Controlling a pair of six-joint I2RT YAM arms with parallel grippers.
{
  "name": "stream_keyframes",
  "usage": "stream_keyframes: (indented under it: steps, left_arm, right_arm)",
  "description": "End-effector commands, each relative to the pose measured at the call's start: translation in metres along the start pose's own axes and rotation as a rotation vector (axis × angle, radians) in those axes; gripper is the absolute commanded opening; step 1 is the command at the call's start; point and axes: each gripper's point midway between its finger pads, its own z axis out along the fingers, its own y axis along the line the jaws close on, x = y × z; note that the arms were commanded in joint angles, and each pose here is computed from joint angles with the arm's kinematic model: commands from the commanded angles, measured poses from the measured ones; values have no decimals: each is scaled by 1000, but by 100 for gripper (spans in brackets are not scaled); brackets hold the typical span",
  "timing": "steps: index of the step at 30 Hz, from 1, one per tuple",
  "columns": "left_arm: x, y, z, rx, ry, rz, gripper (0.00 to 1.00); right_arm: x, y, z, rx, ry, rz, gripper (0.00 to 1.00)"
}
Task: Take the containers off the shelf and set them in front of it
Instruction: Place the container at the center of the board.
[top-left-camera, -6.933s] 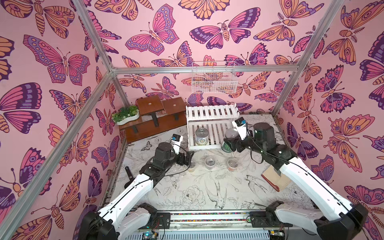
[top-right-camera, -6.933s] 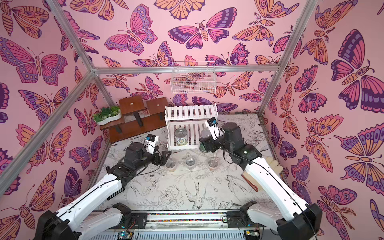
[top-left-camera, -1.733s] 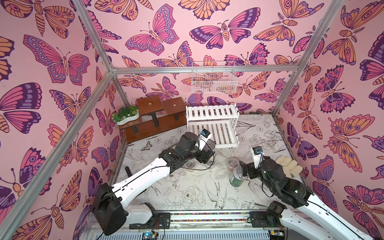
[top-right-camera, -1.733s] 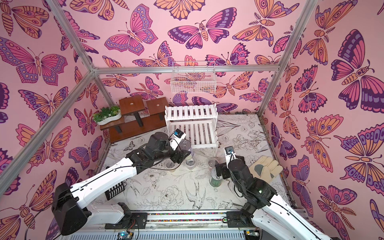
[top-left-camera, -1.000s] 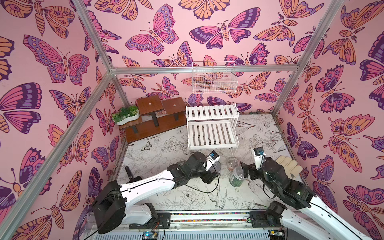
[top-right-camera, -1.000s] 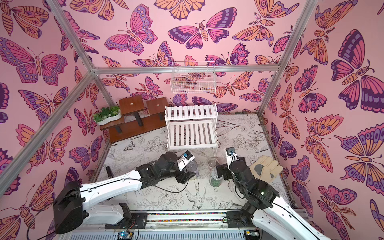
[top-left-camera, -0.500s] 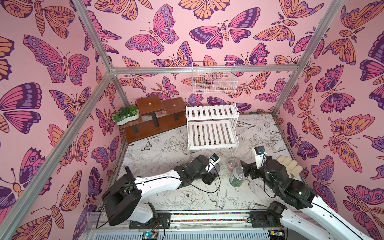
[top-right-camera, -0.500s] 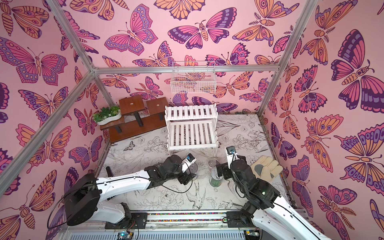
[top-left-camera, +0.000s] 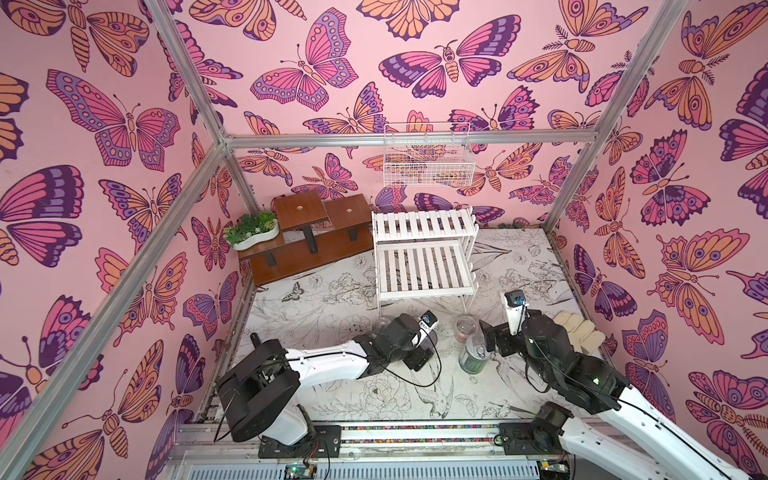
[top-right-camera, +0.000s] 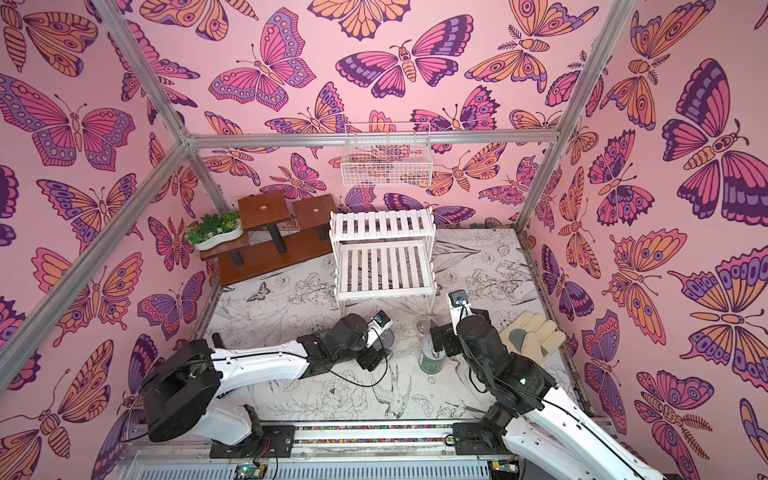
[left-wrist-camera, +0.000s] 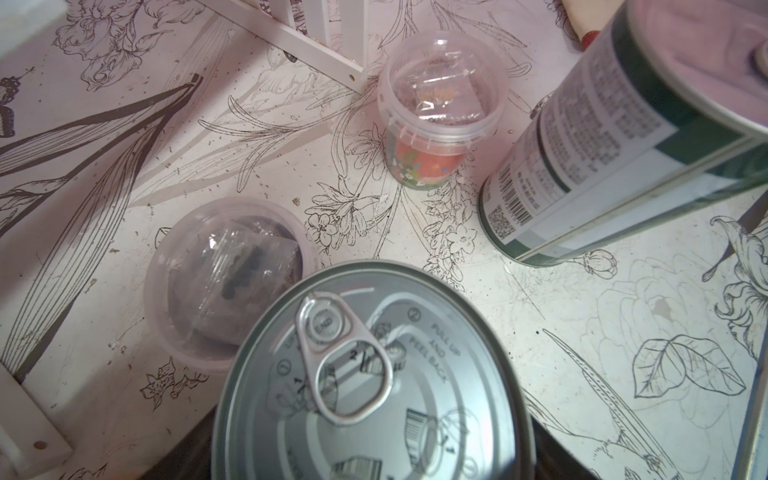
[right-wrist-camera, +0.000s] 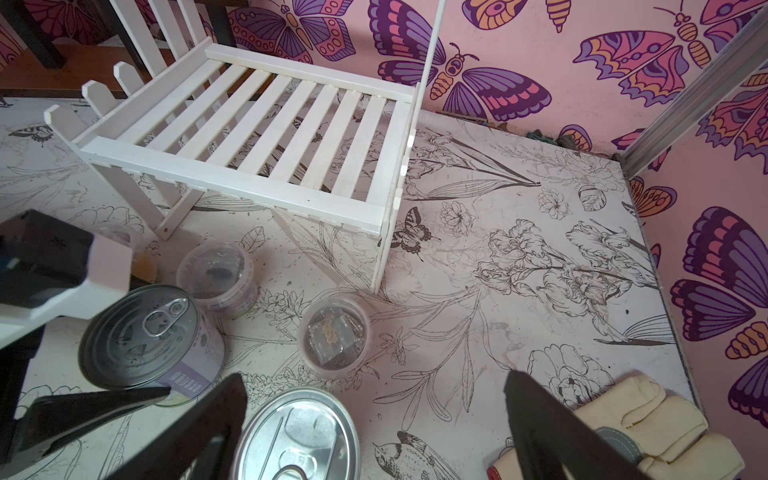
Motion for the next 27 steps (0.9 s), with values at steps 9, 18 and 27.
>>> stream_keyframes:
  steps: [9, 18, 27]
  left_arm:
    - [4, 1, 8, -13, 5, 14, 83]
    - [1, -2, 3, 8, -6, 9, 94]
    - [-20, 6, -26, -41, -56, -1, 100]
  right_arm:
    - [-15, -1, -2, 3, -27, 1, 99]
    - [-16, -1, 0, 6, -27, -4, 99]
    - [-25, -5, 11, -10, -34, 45, 99]
